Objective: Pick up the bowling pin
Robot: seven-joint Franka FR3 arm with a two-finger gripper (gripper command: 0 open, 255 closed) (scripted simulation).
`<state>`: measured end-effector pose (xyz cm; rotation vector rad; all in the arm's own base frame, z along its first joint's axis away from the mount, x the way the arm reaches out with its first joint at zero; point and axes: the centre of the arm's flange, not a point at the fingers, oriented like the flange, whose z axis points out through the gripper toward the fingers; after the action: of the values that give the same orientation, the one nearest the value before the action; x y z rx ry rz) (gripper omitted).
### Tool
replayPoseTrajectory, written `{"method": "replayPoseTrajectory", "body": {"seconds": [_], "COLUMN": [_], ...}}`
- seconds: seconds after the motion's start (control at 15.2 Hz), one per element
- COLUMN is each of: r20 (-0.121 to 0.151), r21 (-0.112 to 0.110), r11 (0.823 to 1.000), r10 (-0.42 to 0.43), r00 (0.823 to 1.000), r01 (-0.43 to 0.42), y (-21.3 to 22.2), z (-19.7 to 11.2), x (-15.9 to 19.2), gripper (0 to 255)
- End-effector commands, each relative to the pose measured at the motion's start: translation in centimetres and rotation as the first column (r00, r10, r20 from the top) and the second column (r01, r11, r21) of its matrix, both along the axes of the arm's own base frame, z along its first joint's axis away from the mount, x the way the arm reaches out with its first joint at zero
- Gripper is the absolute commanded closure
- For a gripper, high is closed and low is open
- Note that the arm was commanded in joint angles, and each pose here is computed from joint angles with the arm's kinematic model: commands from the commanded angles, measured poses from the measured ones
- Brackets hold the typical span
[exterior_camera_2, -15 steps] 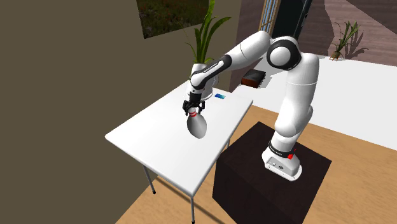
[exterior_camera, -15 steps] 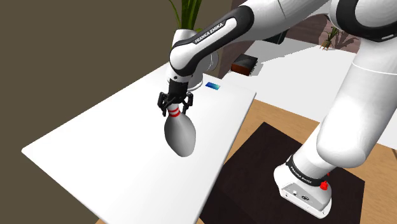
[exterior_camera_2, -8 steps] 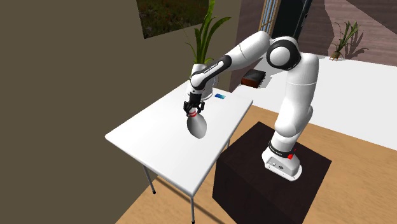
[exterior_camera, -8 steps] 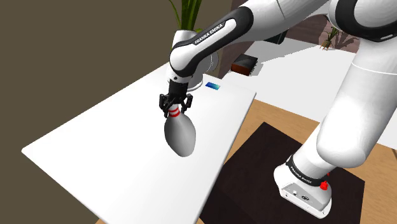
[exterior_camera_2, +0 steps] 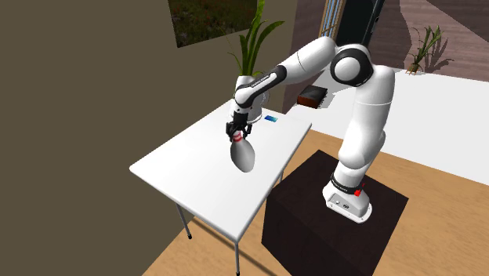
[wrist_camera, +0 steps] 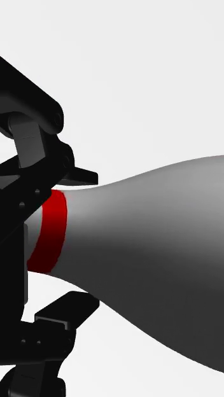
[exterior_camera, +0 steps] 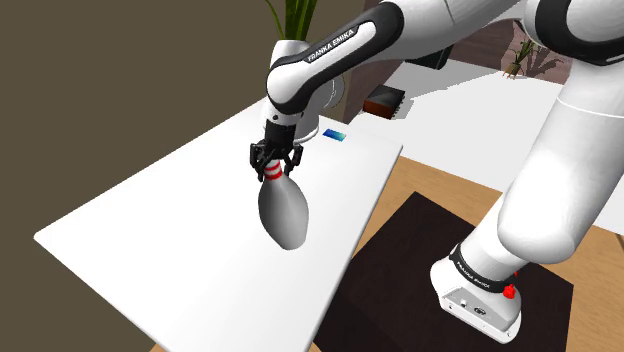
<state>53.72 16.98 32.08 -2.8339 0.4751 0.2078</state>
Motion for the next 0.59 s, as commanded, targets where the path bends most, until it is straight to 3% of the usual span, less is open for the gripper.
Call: {"method": "replayPoseTrajectory", "body": {"seconds": [0.0, 0.53], "r20": [0.002, 0.002], "r21": [0.0, 0.0], "r11": [1.0, 1.0], "r10": [0.0, 0.0], "r00": [1.0, 1.0], "r01": [0.0, 0.0], "y": [-0.1, -0.1], "z": [1.0, 5.2], "x": [0.0, 0.0], "gripper": [255, 255]}}
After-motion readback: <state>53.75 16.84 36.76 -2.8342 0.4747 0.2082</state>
